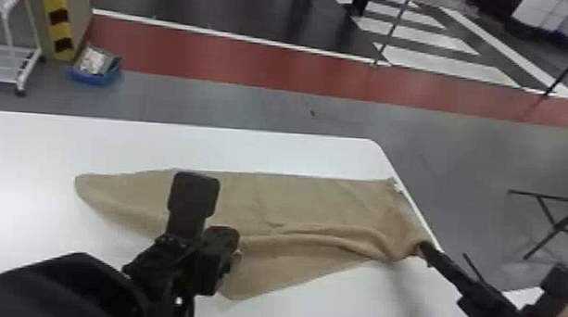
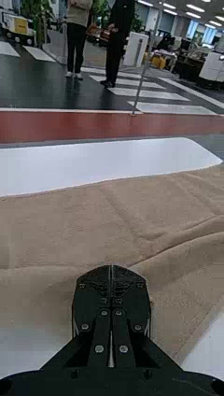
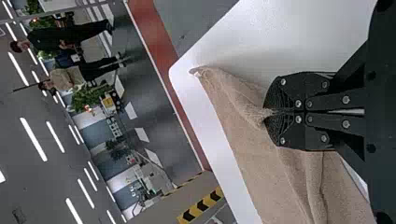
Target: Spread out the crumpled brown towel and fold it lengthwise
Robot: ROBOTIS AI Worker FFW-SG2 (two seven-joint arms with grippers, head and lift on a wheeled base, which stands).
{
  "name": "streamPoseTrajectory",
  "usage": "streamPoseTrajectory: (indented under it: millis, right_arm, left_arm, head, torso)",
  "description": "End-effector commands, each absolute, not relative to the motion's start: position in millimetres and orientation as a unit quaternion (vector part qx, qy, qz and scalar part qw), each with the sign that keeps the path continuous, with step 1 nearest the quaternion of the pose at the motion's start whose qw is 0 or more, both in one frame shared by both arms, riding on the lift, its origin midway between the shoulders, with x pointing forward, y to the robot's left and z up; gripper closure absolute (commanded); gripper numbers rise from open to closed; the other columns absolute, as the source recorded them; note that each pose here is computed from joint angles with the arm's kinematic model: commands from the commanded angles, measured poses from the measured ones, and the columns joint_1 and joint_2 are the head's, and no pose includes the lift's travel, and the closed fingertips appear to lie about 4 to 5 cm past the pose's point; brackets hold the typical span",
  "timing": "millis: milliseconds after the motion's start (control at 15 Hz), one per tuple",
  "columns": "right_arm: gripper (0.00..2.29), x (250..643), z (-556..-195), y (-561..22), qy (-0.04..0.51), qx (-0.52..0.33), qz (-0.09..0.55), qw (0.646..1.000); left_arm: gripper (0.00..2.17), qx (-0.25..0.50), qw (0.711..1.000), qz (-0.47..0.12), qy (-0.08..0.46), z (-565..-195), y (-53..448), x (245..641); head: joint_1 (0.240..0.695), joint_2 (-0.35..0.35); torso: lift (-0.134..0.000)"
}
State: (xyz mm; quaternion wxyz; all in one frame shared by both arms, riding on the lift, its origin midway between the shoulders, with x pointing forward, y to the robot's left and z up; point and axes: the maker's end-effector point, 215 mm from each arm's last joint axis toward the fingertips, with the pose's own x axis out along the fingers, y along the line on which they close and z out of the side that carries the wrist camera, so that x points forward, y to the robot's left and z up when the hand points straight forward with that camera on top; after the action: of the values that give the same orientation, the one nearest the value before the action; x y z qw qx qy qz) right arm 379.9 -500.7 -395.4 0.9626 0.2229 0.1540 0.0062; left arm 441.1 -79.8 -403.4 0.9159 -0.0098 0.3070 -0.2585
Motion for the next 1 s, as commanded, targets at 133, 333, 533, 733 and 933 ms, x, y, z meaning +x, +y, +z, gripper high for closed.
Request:
streamPoseTrajectory:
  millis: [133,333,533,733,933]
  right_arm:
    - [1.45,378.3,-398.7,-496.0,0.155,0.229,0.007,0.961]
    - [1.45,377.4,-397.0,-498.1,0.149,0.233,0.007,0.961]
    - [1.45,373.4,-399.1,-504.2,0.150,0.235,0.004,0.960]
    - [1.45,374.1,-399.2,-503.4,0.151,0.234,0.005,0.961]
    - [1.45,380.9,-400.6,-494.6,0.153,0.234,0.012,0.960]
  left_arm:
    - [1.79,0.027,0.911,-0.280,0.303,-419.5,-116.4,431.1]
    - [1.79,0.031,0.912,-0.278,0.300,-422.0,-118.6,428.8]
    - [1.78,-0.013,0.927,-0.271,0.260,-367.8,-108.9,422.0]
    - [1.73,0.029,0.949,-0.200,0.240,-360.1,-8.2,411.3]
    - [1.73,0.043,0.948,-0.165,0.269,-377.2,53.9,380.0]
  head:
    - [0.695,-0.350]
    - [0.695,-0.350]
    - [0.695,-0.350]
    - [0.695,-0.350]
    - [0.695,-0.350]
  torso:
    - [-0.125]
    - [-0.125]
    - [-0.125]
    - [-0.125]
    - [-0.125]
